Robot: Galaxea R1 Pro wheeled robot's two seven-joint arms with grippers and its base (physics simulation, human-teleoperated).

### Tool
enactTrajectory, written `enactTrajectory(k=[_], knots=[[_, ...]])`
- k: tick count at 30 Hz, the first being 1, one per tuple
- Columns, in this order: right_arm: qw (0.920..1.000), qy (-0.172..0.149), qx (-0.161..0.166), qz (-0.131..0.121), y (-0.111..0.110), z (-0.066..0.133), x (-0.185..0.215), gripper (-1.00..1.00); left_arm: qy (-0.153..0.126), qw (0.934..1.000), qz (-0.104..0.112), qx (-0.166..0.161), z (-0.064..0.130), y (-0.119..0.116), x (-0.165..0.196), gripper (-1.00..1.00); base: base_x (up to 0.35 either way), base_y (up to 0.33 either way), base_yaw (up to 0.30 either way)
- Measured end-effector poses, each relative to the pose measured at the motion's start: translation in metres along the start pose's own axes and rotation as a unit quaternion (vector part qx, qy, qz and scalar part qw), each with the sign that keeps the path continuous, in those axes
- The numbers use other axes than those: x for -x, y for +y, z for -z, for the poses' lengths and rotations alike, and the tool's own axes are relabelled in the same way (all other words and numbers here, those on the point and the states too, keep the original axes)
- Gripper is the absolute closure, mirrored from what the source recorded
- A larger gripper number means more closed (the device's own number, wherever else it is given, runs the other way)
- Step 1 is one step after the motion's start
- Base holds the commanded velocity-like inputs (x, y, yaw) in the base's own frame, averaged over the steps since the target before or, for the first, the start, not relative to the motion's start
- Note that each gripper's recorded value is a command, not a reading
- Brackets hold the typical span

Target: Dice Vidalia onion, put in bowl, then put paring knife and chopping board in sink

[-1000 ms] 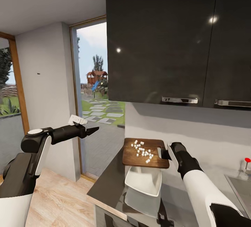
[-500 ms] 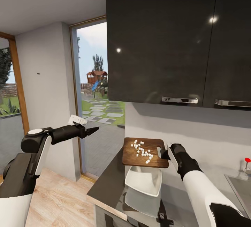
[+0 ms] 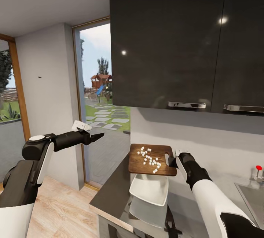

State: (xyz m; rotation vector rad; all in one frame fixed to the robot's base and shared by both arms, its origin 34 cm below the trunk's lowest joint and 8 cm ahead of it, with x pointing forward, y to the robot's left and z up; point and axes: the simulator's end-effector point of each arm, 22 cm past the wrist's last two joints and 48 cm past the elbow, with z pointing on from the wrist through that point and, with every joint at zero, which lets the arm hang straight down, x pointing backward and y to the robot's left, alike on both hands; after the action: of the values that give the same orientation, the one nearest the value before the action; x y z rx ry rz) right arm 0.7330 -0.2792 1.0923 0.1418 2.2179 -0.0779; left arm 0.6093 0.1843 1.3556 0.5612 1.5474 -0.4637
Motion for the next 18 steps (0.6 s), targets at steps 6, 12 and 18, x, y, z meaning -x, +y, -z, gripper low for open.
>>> enactTrajectory(k=[6, 12, 18], knots=[[1.0000, 0.000, 0.000, 0.000, -0.0001, -0.0002, -0.0001, 1.00, 0.000, 1.0000, 0.000, 0.000, 0.0000, 0.0000, 0.0000, -1.00, 0.000, 0.000, 0.000], [1.0000, -0.008, 0.000, -0.001, 0.0002, -0.0003, 0.0034, 1.00, 0.000, 1.0000, 0.000, 0.000, -0.0002, 0.0001, -0.0002, -1.00, -0.044, -0.038, 0.000], [0.9997, -0.024, 0.000, -0.002, 0.0000, -0.0003, 0.0098, 1.00, 0.000, 1.0000, 0.000, 0.000, -0.0001, -0.0001, 0.0000, -1.00, -0.035, -0.030, 0.000]])
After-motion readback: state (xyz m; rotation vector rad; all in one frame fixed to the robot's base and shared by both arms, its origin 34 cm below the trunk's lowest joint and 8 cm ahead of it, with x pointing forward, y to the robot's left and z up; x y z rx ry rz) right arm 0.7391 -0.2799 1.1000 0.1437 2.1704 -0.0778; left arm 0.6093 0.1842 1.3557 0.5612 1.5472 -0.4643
